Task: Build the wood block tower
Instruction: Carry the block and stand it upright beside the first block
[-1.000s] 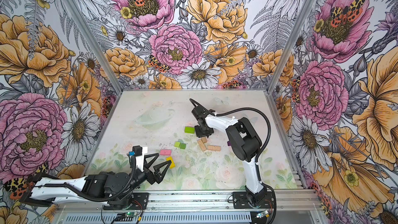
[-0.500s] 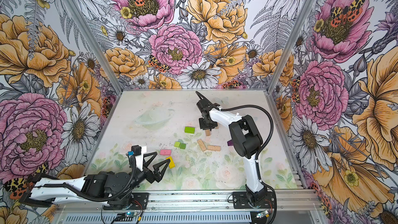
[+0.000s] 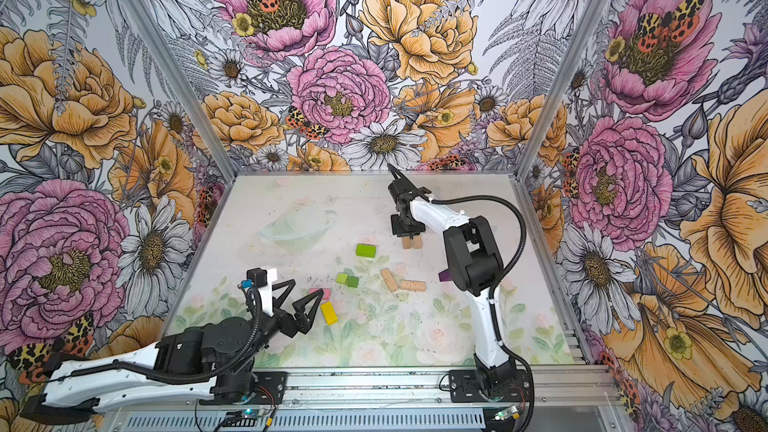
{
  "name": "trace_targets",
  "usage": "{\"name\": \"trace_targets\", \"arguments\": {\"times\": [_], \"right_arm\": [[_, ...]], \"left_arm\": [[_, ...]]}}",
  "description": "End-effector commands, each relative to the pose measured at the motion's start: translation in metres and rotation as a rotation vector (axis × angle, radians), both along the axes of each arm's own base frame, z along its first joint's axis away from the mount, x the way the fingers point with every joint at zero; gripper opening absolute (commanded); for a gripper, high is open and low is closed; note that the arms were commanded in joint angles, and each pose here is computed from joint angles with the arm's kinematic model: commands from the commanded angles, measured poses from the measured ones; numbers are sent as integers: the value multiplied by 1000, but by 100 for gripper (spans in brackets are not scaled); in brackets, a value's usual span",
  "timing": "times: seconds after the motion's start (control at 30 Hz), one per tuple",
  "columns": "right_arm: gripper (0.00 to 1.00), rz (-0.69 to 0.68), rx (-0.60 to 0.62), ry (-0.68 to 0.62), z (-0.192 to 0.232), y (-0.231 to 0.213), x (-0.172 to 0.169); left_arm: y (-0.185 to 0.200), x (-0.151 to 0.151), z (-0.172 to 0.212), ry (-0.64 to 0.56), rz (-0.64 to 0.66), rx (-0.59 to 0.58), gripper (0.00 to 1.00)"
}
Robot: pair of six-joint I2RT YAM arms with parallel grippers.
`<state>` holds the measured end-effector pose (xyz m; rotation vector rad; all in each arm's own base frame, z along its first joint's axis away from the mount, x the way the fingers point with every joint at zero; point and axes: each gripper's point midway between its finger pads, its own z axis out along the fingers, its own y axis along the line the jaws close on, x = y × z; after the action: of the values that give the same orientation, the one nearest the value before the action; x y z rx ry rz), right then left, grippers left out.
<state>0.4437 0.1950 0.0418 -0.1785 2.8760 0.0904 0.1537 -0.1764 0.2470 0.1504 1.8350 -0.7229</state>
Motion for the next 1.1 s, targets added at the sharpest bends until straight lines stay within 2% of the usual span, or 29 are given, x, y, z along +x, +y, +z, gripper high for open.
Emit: {"name": "trace_targets", "arguments": {"times": [0.0, 0.7, 1.07], "right_arm": [[30, 2, -20, 3, -3, 0, 5], [33, -40, -21, 6, -6, -6, 10], [27, -49, -37, 9, -8, -8, 13]], "left_arm": [[-9, -2, 8, -4, -44, -12, 99], [-8, 0, 13, -14, -43, -11, 99], [-5, 0, 13, -14, -40, -18, 99]]}}
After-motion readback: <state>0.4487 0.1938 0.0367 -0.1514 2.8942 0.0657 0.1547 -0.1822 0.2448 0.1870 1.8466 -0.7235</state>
